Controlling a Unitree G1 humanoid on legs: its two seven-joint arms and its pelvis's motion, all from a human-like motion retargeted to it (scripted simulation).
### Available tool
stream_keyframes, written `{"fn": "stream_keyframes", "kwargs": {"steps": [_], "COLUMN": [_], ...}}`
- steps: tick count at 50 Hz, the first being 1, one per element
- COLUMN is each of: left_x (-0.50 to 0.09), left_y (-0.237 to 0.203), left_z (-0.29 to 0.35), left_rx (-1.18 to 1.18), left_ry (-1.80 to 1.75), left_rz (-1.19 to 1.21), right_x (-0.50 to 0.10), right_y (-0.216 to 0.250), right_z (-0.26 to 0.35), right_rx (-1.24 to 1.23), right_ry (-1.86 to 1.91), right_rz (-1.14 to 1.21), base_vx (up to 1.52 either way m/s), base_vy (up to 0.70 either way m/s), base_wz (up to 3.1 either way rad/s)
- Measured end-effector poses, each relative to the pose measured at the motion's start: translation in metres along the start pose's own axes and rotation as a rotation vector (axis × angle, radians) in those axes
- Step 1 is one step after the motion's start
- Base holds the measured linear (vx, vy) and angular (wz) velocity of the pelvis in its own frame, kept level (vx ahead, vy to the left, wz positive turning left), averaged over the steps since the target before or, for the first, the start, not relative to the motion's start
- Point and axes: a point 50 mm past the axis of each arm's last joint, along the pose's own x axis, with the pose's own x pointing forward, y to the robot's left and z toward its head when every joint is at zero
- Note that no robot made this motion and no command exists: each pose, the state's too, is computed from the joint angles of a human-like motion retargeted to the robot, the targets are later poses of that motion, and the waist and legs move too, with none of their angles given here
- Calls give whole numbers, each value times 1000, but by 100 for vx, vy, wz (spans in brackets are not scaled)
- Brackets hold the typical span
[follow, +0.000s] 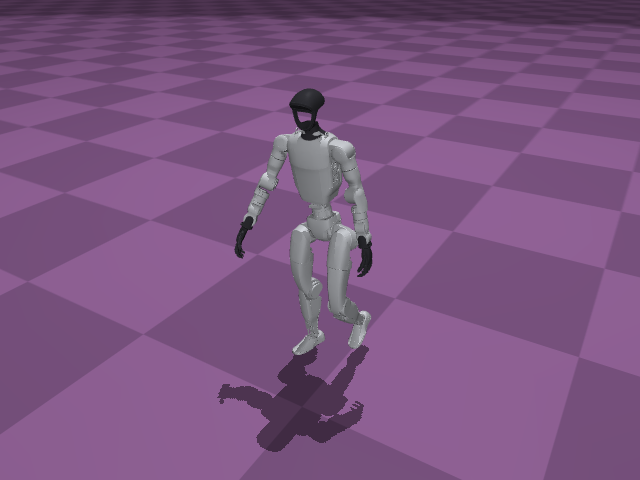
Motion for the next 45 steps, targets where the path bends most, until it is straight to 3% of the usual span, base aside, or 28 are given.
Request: {"fn": "stream_keyframes", "kwargs": {"steps": [5, 10, 17, 26, 33, 40, 45], "left_x": [-9, -16, -10, -2, -46, -120, -161], "left_y": [34, 43, 22, -24, -55, -80, -88], "left_z": [-68, -93, -82, 47, 191, 286, 318], "left_rx": [-197, -380, -373, -120, 28, 83, 29], "left_ry": [161, 185, 159, -178, -562, -938, -1091], "left_rz": [139, 215, 132, -102, -176, -330, -363], "right_x": [-4, -16, -10, -13, -55, -88, -86], "right_y": [-30, -47, -23, 57, 95, 106, 105], "right_z": [71, 124, 103, -56, -160, -211, -210], "right_rx": [-11, -18, -59, 1, 37, 97, 74], "right_ry": [-204, -347, -337, 61, 372, 536, 612], "right_rz": [-118, -185, -97, 238, 403, 457, 427], "base_vx": [50, 54, 63, 67, 54, 53, 60], "base_vy": [-2, 9, 17, 23, 13, 0, -10], "base_wz": [-69, -60, 3, 40, 69, 86, 40]}}
